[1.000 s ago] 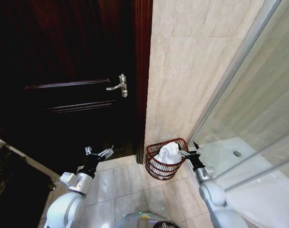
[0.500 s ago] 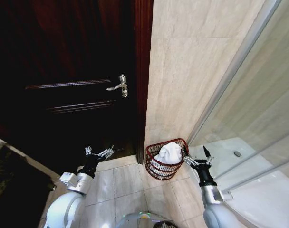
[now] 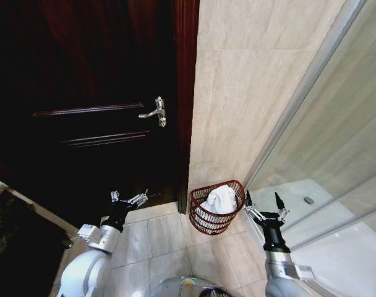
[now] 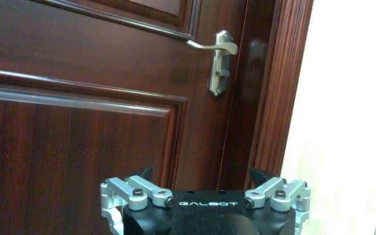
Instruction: Discard the used towel into the hamper.
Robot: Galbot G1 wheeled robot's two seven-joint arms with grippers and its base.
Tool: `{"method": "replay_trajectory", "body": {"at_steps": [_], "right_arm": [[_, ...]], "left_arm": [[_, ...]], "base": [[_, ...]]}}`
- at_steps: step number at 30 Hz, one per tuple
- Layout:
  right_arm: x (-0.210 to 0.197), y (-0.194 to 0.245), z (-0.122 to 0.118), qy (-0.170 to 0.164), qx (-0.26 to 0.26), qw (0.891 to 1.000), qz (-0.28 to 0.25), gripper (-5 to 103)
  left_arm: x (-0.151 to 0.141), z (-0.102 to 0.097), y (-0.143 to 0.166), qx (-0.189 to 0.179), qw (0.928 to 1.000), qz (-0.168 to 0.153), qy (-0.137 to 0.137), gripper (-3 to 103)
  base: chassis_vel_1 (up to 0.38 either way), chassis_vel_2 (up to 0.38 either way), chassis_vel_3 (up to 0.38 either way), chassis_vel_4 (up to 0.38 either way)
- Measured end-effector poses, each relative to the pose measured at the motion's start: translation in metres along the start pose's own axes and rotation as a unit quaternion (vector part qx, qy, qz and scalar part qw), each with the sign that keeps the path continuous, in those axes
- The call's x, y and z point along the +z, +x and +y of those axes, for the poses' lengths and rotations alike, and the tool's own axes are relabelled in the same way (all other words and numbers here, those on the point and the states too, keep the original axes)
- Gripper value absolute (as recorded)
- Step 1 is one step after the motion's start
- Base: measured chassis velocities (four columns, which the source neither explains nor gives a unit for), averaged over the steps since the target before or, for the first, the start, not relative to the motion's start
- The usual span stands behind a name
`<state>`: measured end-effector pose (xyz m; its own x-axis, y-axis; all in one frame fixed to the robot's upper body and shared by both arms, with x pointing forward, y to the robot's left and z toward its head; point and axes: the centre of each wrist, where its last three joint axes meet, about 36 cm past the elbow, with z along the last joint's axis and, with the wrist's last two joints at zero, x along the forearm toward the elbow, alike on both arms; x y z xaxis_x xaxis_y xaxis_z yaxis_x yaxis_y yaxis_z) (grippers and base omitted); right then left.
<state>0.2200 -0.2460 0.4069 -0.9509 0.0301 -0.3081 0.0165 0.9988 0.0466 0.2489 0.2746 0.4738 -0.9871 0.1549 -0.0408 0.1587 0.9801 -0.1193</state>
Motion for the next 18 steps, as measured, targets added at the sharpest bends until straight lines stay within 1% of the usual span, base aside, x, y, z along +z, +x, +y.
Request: {"method": "replay_trajectory", "body": {"at_steps": [8,18], "right_arm": [[-0.0069,-0.0044,0.0047,-0.005,-0.005,1.0,-0.01,100],[-0.0075,-0.0073,0.0099,-0.006,-0.009,1.0,-0.01,100]], "left_arm": [[0.0,0.0,0.0,0.0,1.0,0.0,0.0,99],[0.0,0.0,0.0,0.0,1.0,0.0,0.0,99]], "base": [[0.0,0.0,0.0,0.0],[0.0,0.0,0.0,0.0]]}}
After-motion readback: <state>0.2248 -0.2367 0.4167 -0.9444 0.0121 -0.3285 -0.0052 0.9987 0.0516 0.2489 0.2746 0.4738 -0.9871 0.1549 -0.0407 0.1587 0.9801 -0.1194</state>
